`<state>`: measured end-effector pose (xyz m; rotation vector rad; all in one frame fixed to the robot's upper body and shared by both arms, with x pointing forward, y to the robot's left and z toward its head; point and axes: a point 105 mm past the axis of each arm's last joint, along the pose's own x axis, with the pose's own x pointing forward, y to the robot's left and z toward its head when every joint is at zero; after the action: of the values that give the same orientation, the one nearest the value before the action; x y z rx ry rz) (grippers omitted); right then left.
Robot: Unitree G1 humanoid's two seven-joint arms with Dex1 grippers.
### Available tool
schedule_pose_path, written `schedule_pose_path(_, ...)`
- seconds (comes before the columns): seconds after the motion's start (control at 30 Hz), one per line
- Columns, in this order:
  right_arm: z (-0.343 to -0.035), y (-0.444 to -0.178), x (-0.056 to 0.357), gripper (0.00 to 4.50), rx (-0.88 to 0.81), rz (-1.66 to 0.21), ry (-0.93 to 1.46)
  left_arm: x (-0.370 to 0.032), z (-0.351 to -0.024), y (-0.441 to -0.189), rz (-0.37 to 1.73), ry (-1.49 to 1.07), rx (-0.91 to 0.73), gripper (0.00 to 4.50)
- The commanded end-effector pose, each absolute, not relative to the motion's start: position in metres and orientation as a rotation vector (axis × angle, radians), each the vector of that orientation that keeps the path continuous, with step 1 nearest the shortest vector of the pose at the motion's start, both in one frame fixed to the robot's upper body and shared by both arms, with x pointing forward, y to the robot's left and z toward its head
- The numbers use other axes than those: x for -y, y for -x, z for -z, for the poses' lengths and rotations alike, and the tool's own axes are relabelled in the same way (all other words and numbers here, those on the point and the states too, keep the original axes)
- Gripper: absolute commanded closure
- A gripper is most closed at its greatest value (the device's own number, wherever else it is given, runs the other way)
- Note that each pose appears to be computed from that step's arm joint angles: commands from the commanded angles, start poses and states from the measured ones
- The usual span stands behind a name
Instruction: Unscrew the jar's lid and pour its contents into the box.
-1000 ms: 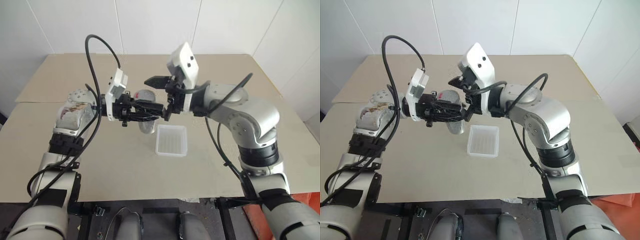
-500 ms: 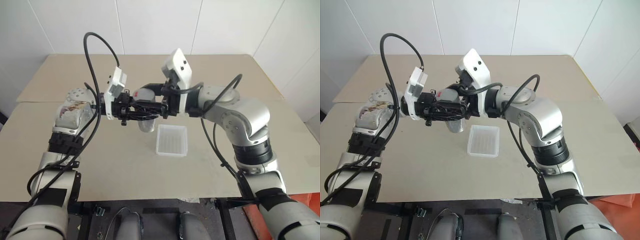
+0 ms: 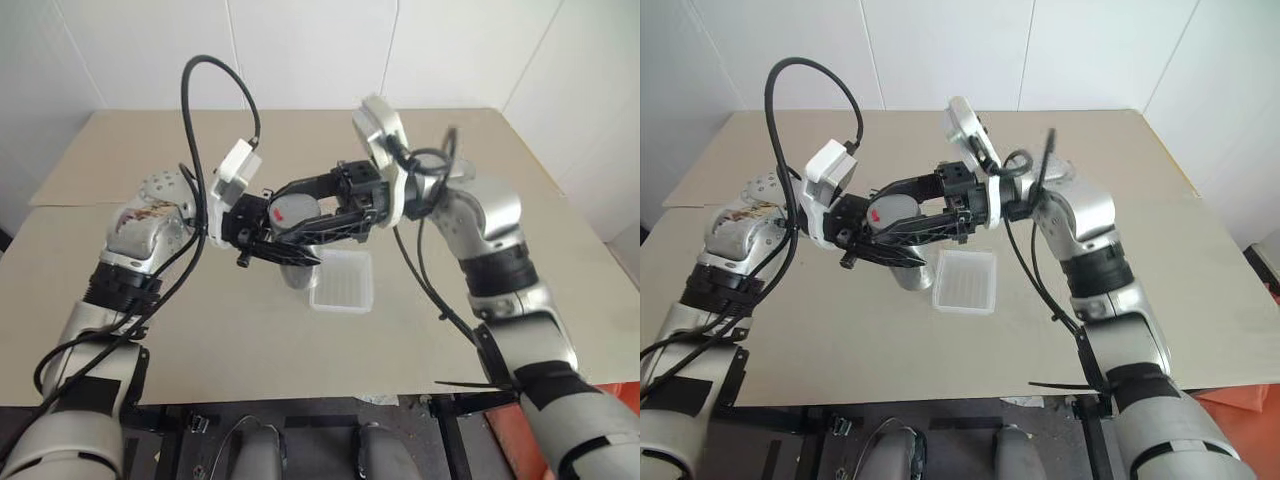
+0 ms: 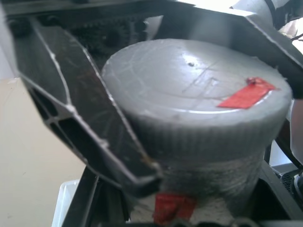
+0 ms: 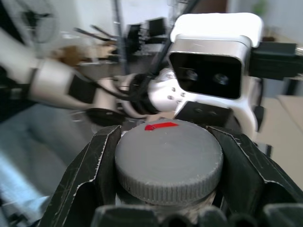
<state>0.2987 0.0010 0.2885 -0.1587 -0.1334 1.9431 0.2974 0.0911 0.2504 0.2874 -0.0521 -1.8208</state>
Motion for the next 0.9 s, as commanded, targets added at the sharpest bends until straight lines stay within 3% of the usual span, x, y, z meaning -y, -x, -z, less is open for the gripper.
schedule_pose_path(0.03, -0.297, -0.286, -0.01, 1.75, 0.204, -2.123, 0.21, -0.085, -0.259, -0.279, 1.944, -0.342, 0.117, 2.55)
schedule_pose_path(0.2, -0.296, -0.299, -0.012, 1.75, 0.216, -2.068, 0.228, -0.089, -0.258, -0.28, 1.928, -0.356, 0.111, 2.55)
schedule_pose_path(0.37, -0.307, -0.305, 0.007, 0.19, 0.301, -1.954, 0.203, -0.102, -0.251, -0.294, 1.842, -0.345, 0.075, 2.55)
schedule_pose_path(0.4, -0.309, -0.306, 0.013, 0.09, 0.329, -1.909, 0.211, -0.105, -0.249, -0.298, 1.82, -0.344, 0.065, 2.55)
schedule_pose_path(0.63, -0.315, -0.298, 0.034, 0.09, 0.38, -1.573, 0.237, -0.122, -0.243, -0.323, 1.661, -0.304, 0.057, 2.55)
schedule_pose_path(0.9, -0.303, -0.301, -0.002, 0.09, 0.277, -1.251, 0.306, -0.114, -0.239, -0.342, 1.528, -0.314, 0.076, 2.55)
